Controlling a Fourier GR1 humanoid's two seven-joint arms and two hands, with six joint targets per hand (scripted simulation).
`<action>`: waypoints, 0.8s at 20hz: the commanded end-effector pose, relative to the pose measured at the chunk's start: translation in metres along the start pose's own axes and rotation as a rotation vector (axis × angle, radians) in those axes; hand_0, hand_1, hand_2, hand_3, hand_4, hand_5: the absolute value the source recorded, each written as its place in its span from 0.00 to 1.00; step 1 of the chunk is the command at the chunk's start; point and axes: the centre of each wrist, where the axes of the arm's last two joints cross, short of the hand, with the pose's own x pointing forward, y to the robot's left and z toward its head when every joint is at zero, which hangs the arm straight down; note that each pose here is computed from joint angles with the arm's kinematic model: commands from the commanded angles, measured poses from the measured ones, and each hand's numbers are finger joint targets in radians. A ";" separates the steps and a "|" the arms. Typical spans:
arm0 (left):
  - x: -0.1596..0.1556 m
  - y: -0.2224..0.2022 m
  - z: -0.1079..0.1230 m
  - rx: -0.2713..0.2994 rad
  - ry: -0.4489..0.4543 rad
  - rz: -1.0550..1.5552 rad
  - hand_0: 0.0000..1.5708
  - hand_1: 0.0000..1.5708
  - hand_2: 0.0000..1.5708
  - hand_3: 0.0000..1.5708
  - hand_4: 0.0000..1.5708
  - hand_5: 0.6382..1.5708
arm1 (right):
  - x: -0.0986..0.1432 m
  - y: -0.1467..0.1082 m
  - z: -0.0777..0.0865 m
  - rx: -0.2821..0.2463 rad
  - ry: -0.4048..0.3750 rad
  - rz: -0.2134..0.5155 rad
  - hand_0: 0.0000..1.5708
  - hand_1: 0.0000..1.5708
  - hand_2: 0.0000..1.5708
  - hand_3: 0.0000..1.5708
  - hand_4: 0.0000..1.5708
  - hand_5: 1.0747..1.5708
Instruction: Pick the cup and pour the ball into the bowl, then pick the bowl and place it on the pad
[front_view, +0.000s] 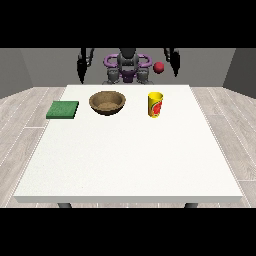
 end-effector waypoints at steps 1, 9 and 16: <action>0.017 0.007 -0.002 0.000 -0.028 -0.026 0.00 0.00 0.00 0.00 0.00 0.95 | 0.016 -0.005 -0.001 0.001 -0.028 0.014 0.00 0.00 0.00 0.00 0.00 0.99; 0.022 -0.037 0.028 -0.111 -0.017 0.299 0.00 0.00 0.00 0.00 0.00 0.96 | -0.008 -0.019 0.024 -0.059 -0.025 -0.115 0.00 0.00 0.00 0.00 0.00 0.99; 0.058 -0.067 0.021 -0.081 -0.199 0.181 0.00 0.00 0.00 0.00 0.00 0.90 | 0.019 -0.002 0.007 -0.044 -0.194 -0.118 0.00 0.00 0.00 0.00 0.00 0.99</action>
